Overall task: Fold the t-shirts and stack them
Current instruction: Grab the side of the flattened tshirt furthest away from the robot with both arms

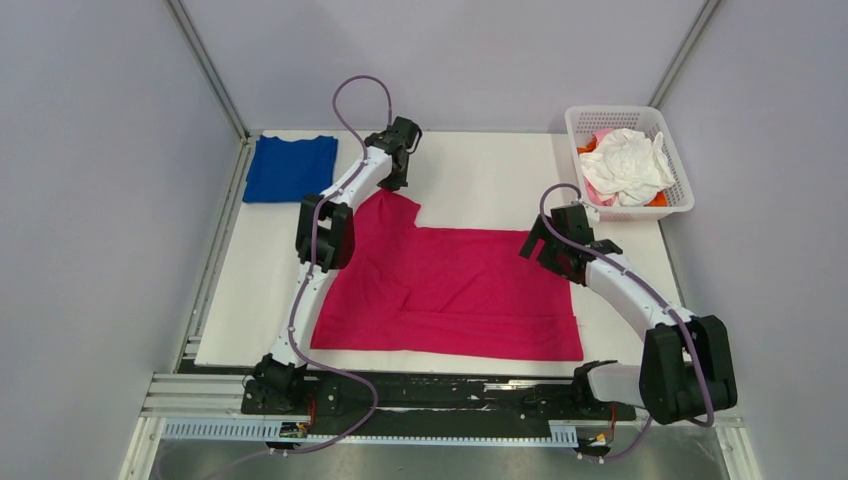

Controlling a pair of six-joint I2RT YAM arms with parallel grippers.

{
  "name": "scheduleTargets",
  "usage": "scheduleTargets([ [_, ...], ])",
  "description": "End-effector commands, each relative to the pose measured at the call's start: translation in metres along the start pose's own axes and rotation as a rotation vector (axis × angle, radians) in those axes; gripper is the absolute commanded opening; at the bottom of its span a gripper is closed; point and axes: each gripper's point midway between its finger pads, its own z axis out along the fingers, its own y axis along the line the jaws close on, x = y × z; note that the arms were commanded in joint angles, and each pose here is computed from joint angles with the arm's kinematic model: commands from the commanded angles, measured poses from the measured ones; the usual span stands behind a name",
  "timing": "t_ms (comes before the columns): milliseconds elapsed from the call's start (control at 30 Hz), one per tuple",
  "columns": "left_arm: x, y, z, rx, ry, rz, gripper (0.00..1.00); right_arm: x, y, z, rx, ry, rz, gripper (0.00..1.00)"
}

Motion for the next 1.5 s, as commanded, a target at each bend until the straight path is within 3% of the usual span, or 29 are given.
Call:
scheduleTargets([
  [0, -0.014, 0.006, -0.014, -0.005, -0.041, 0.029, 0.00, -0.044, 0.004, 0.005, 0.075, -0.097, 0.056, 1.00],
  [367, -0.030, -0.010, -0.059, 0.169, -0.162, 0.037, 0.00, -0.095, -0.011, 0.057, 0.446, -0.059, 0.045, 0.96],
  [633, -0.029, -0.016, -0.072, 0.236, -0.202, 0.068, 0.00, -0.121, 0.013, 0.098, 0.444, -0.056, 0.041, 0.96],
  [833, -0.027, -0.014, -0.078, 0.239, -0.207, 0.067, 0.00, -0.104, 0.000, 0.112, 0.515, -0.002, 0.023, 0.93],
  [1233, -0.008, -0.006, -0.102, 0.264, -0.227, 0.041, 0.00, -0.065, -0.028, 0.106, 0.585, 0.068, 0.024, 0.70],
  [1467, -0.004, 0.000, -0.122, 0.273, -0.257, 0.036, 0.00, -0.067, -0.035, 0.096, 0.609, 0.026, 0.059, 0.53],
])
